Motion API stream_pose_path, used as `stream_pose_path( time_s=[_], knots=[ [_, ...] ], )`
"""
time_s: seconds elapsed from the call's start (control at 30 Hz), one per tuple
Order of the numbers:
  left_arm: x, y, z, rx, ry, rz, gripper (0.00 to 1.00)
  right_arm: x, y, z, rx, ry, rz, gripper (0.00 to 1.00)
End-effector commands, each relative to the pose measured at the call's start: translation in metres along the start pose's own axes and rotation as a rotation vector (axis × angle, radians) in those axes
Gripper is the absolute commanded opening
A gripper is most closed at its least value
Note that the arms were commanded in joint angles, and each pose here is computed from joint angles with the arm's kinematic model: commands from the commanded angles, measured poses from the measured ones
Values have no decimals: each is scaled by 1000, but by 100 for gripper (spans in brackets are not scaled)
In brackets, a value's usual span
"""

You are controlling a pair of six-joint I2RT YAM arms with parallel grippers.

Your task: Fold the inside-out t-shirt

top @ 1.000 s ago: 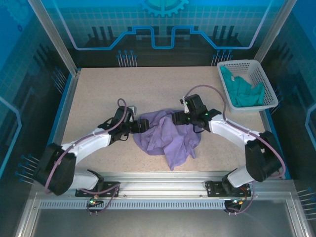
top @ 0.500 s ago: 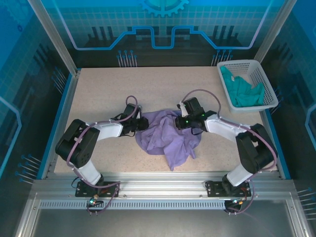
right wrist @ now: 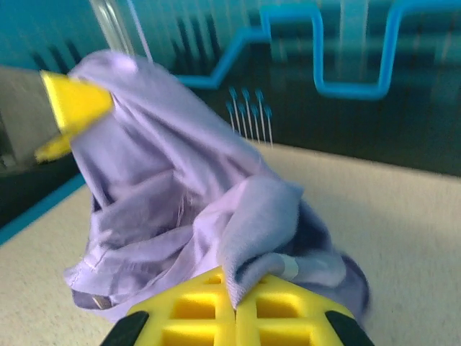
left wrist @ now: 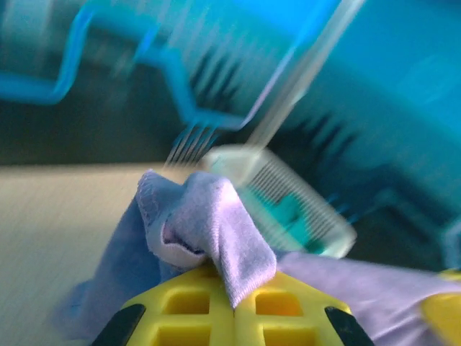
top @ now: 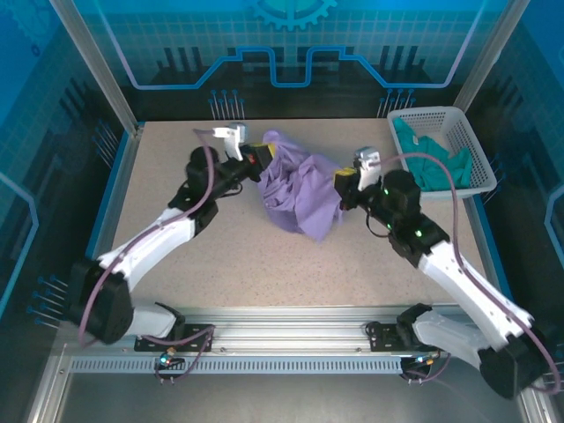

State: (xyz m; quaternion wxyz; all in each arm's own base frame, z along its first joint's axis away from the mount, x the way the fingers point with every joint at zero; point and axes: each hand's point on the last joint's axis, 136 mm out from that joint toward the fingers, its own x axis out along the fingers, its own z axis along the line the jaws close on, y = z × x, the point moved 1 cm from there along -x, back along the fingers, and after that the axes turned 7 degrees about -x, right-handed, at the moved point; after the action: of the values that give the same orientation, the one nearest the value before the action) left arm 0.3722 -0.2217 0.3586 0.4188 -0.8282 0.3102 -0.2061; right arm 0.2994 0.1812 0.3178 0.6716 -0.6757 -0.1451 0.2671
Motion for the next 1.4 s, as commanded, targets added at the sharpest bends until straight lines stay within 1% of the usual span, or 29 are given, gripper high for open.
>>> stream_pose_path(
  time_s=[0.0,0.07,0.1,0.17,0.23,0.3,0.37,0.43,0.57,0.6,0.63,0.73,0.83,0.9,0.97,1.07,1.13,1.17,1.2,1.23,1.3,1.37],
  knots=[
    [-27,-3,-50,73,258,-64,0,-1,52,12,-36,-4,35,18],
    [-36,18,-43,80,275,-46,0,3,104,18,2,6,134,38],
    [-40,32,-36,80,270,-20,0,6,128,21,15,15,196,45],
    [-45,61,-22,70,257,44,0,8,154,27,-2,22,283,53],
    [-51,85,-11,60,241,96,0,11,153,30,-38,31,294,56],
    [-58,103,0,50,214,128,0,17,139,31,-54,25,254,62],
    [-64,117,8,47,189,160,0,27,125,34,-54,1,231,65],
    [-70,127,16,39,154,179,0,42,118,33,-23,-28,255,67],
    [-80,138,23,35,122,191,0,79,129,23,86,-32,390,67],
    [-82,140,24,37,113,196,0,87,138,21,112,-33,436,67],
    [-85,142,26,38,102,199,0,97,132,20,131,-34,445,67],
    [-91,148,33,39,60,212,0,121,143,15,207,-48,524,67],
    [-99,158,42,17,6,242,0,143,157,6,356,-74,617,66],
    [-105,168,53,-25,-60,279,0,156,169,8,405,-80,684,64],
    [-112,184,63,-84,-124,341,0,167,183,12,384,-55,751,64],
    [-123,214,73,-148,-182,438,0,181,203,19,331,-24,835,64],
    [-131,228,78,-167,-212,465,0,189,217,27,309,-27,873,63],
    [-133,231,79,-169,-221,469,0,193,224,30,300,-25,893,60],
    [-135,234,81,-173,-229,472,0,196,229,31,295,-26,905,56],
    [-138,236,83,-174,-242,473,0,198,233,32,291,-29,919,49],
    [-140,236,85,-173,-260,475,0,201,231,31,281,-31,910,32],
    [-140,231,87,-164,-284,462,0,203,213,29,265,-45,856,12]
  ],
)
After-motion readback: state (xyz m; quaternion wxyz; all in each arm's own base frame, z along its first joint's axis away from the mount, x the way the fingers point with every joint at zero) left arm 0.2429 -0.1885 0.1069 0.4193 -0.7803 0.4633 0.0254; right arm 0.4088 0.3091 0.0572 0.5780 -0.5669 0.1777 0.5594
